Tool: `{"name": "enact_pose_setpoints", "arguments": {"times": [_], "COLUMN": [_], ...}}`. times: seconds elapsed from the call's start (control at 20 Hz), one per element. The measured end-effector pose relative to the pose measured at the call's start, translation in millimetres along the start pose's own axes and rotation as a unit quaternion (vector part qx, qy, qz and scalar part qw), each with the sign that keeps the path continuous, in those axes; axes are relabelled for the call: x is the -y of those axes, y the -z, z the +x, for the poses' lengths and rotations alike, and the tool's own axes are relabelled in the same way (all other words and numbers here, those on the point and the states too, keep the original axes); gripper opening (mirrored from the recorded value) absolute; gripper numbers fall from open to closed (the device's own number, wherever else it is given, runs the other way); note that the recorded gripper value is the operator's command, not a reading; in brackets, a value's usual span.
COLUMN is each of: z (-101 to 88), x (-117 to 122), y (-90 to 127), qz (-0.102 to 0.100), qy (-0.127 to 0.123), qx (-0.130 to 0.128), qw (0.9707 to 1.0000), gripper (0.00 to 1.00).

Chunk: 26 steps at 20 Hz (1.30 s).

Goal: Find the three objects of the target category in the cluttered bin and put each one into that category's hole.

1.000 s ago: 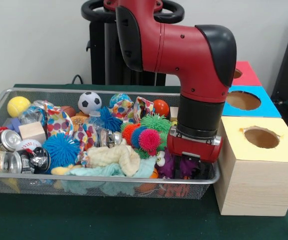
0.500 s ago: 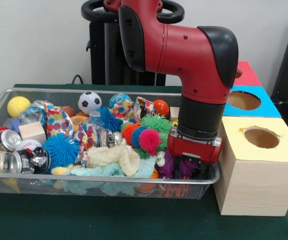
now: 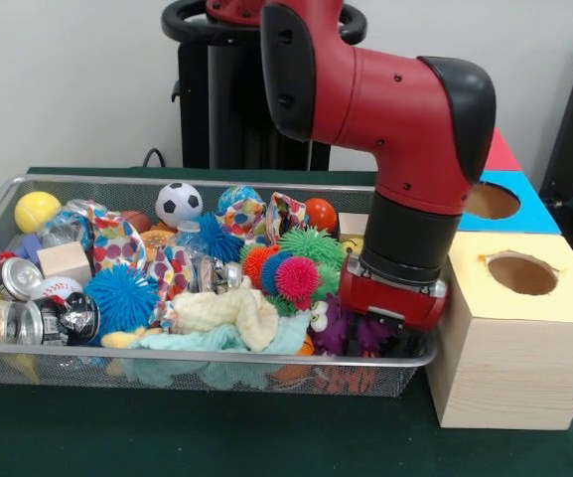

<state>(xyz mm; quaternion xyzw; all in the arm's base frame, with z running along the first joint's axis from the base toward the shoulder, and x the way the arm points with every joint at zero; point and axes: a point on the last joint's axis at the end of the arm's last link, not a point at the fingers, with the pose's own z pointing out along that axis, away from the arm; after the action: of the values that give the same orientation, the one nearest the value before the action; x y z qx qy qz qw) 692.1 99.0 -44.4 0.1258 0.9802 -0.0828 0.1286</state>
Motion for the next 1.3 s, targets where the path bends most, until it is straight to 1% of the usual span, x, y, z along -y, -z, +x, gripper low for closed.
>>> {"name": "enact_pose_setpoints", "arguments": {"times": [0.05,0.25,0.65,0.7,1.05,1.3], "z": [-1.1,-1.6,-0.7,-0.7,-4.7,-6.7], "x": [-2.0,-2.4,-0.9,3.6,27.3,32.6], "y": [0.8,0.8,0.7,0.7,-0.8,-2.2], "qz": [0.011,0.029,0.054,0.062,0.088,0.09], "qy": [0.008,0.021,0.039,0.041,0.038,0.031], "qx": [-0.001,0.002,0.01,0.012,0.014,0.013], "qw": [0.9999,0.9993,0.9978,0.9972,0.9953,0.9953], "gripper": [1.0,1.0,1.0,1.0,1.0,1.0]}}
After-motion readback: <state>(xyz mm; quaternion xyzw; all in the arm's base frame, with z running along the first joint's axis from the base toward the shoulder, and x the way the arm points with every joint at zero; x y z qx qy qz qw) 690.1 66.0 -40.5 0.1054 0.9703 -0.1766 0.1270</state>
